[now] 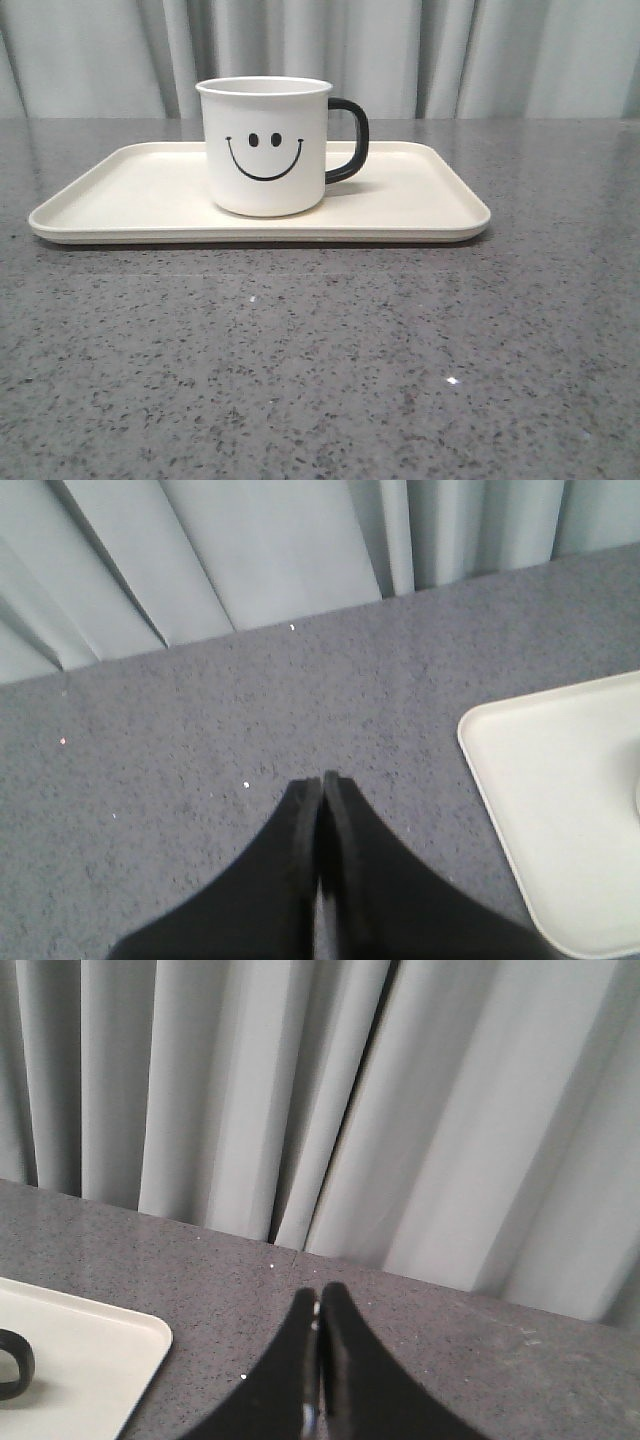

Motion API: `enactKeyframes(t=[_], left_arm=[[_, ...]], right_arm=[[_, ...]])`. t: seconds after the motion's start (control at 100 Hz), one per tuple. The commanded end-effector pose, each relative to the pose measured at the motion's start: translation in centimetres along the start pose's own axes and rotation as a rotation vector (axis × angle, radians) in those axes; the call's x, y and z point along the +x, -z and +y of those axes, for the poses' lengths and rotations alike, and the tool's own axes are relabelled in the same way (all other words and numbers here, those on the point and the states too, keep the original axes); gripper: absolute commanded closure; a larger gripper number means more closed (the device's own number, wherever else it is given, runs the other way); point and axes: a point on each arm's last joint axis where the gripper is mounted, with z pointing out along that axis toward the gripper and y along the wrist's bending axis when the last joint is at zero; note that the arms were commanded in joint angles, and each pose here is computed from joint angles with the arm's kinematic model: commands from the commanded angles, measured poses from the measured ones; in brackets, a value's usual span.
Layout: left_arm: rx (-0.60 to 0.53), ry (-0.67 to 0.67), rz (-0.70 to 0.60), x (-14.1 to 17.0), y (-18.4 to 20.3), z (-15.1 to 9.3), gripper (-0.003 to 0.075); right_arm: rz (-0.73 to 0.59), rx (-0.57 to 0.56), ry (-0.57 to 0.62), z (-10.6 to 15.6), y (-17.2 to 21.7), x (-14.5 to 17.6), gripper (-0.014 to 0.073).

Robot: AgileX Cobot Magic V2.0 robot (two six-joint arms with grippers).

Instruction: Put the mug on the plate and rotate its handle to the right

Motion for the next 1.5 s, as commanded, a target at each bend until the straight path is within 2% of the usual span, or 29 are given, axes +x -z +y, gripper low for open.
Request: enactKeyframes(t=[0.0, 0.16, 0.28, 0.47, 0.68, 1.03, 1.24, 1.49], left_arm=[[-0.028, -0.012, -0.220, -0.3, 1.9, 0.0, 0.0740], [-0.054, -0.001, -0.438, 4.9, 2.4, -0.7, 0.0740], [-0.075, 0.005, -0.543, 10.0, 1.7, -1.3, 0.0740], [-0.075, 0.037, -0.565, 17.4, 0.4, -2.1, 0.0740], [-0.063, 0.074, -0.553, 22.0, -0.7, -2.7, 0.0740], [-0.092, 0.078, -0.629, 25.7, -2.2, -2.9, 0.0740], [-0.098, 0.069, -0.672, 25.6, -1.8, -2.9, 0.0740], [-0.079, 0.097, -0.621, 26.0, -2.1, -3.0, 0.0740]], right_arm=[[-0.078, 0.055, 0.002, -0.5, 0.3, -1.3, 0.0664], [-0.078, 0.055, 0.002, -0.5, 0.3, -1.3, 0.0664], [-0.078, 0.055, 0.002, -0.5, 0.3, -1.3, 0.0664], [-0.078, 0.055, 0.002, -0.5, 0.3, -1.3, 0.0664], [-0.078, 0.055, 0.002, -0.5, 0.3, -1.3, 0.0664], [-0.078, 0.055, 0.002, -0.5, 0.3, -1.3, 0.0664], [-0.077, 0.054, 0.002, -0.5, 0.3, -1.3, 0.0664], [-0.078, 0.055, 0.002, -0.5, 0.3, -1.3, 0.0664]])
